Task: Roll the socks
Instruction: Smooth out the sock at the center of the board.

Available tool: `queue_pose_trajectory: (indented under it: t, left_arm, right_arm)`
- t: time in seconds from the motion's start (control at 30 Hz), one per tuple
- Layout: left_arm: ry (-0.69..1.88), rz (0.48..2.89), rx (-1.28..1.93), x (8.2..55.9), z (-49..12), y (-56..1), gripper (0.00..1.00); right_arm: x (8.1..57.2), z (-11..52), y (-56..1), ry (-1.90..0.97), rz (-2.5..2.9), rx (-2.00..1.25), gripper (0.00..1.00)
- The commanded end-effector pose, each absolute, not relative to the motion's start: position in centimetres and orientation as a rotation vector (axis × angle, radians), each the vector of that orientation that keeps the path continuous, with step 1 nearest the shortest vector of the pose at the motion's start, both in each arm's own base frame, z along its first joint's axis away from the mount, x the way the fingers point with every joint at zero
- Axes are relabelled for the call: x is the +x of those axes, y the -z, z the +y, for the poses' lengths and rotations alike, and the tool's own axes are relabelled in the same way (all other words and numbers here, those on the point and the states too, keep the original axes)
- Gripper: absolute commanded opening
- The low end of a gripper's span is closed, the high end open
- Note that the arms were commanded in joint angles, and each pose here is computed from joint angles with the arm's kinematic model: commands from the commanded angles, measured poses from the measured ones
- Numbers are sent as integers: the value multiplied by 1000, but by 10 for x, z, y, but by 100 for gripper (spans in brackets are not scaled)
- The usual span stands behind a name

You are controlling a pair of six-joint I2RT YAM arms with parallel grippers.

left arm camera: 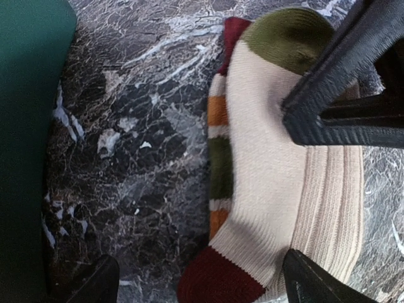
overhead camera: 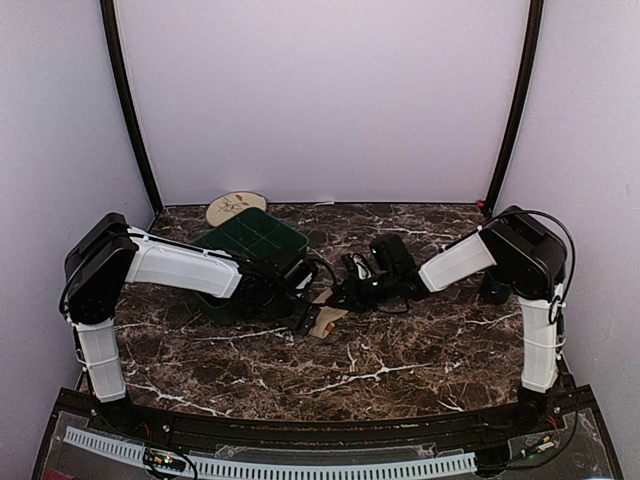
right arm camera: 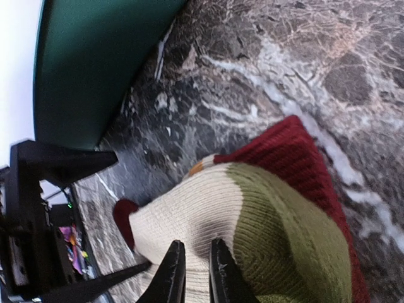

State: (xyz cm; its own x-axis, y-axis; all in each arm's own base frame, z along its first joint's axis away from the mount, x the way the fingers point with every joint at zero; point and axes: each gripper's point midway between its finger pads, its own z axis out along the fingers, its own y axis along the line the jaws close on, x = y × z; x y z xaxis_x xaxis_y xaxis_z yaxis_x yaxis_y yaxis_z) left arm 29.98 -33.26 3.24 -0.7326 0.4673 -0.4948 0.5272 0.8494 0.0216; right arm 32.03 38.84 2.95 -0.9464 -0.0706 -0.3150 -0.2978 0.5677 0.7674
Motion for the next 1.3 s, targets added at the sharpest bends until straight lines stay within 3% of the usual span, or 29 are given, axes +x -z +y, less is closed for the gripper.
queue_pose_trajectory:
  t: [0.0, 0.83, 1.27]
  left_arm:
    - [193, 2546, 729, 285, -329, -45, 93]
    - [246, 2592, 754, 249, -331, -28, 92]
    - [224, 2214, 698, 296, -338, -142, 95]
  right_arm:
    - [328, 395, -25, -1405, 2517, -210, 14]
    - [374, 387, 4, -1411, 2593, -150, 16]
    - [351, 392, -4, -1432, 2628, -266, 17]
